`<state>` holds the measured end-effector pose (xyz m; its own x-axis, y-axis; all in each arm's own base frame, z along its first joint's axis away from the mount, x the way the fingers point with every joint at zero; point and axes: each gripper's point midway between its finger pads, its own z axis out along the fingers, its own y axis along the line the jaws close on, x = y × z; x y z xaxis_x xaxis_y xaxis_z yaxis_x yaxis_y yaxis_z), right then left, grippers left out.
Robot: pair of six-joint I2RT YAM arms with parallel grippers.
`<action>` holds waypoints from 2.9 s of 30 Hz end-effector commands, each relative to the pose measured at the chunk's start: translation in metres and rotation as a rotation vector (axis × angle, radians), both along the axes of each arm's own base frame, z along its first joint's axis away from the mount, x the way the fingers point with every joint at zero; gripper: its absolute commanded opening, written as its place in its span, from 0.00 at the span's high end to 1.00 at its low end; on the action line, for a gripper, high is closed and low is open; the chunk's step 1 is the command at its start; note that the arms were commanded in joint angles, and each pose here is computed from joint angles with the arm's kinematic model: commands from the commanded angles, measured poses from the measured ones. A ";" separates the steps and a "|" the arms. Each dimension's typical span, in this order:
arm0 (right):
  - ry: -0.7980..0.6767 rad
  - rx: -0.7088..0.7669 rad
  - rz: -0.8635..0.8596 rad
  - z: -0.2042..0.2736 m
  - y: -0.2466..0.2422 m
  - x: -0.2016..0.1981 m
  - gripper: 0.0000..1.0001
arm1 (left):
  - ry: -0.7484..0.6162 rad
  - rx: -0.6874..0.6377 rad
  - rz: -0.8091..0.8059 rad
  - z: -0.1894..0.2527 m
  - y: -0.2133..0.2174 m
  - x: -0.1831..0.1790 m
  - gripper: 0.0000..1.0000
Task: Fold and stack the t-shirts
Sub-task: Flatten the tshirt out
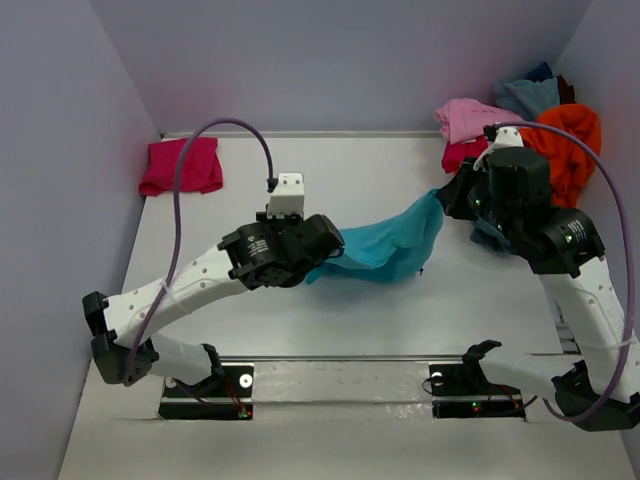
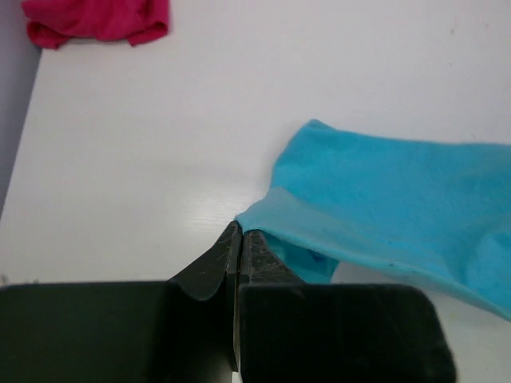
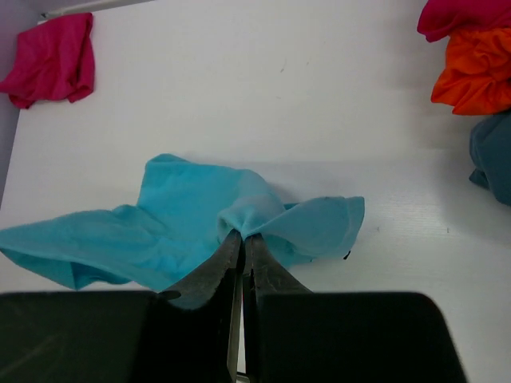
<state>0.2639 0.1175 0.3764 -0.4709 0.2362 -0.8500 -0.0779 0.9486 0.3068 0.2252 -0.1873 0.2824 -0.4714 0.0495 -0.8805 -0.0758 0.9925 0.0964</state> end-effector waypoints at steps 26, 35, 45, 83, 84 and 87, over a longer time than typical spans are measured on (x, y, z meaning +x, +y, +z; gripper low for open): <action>-0.367 0.061 0.053 0.124 -0.009 -0.015 0.93 | -0.490 -0.081 0.131 0.195 0.108 0.011 0.94; -0.550 0.105 0.098 0.183 -0.017 -0.042 0.93 | -0.539 -0.127 0.162 0.222 0.117 -0.013 0.94; -0.680 0.119 0.121 0.218 -0.031 -0.074 0.93 | -0.477 -0.105 0.210 0.211 0.129 -0.032 0.94; -0.391 -0.078 0.107 0.126 0.036 0.073 0.93 | -0.505 -0.016 0.195 0.145 0.104 0.085 0.94; -0.380 -0.085 0.103 0.121 0.037 0.077 0.93 | -0.482 0.001 0.186 0.136 0.098 0.094 0.94; -0.333 -0.113 0.097 0.099 0.042 0.091 0.93 | -0.446 -0.004 0.171 0.115 0.089 0.115 0.94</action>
<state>0.3420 0.1582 0.4728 -0.2231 0.0994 -0.9697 -0.2686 0.9500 0.1592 0.3182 -0.0809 0.4136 -0.0545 0.0872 -0.9947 -0.3343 0.9371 0.1004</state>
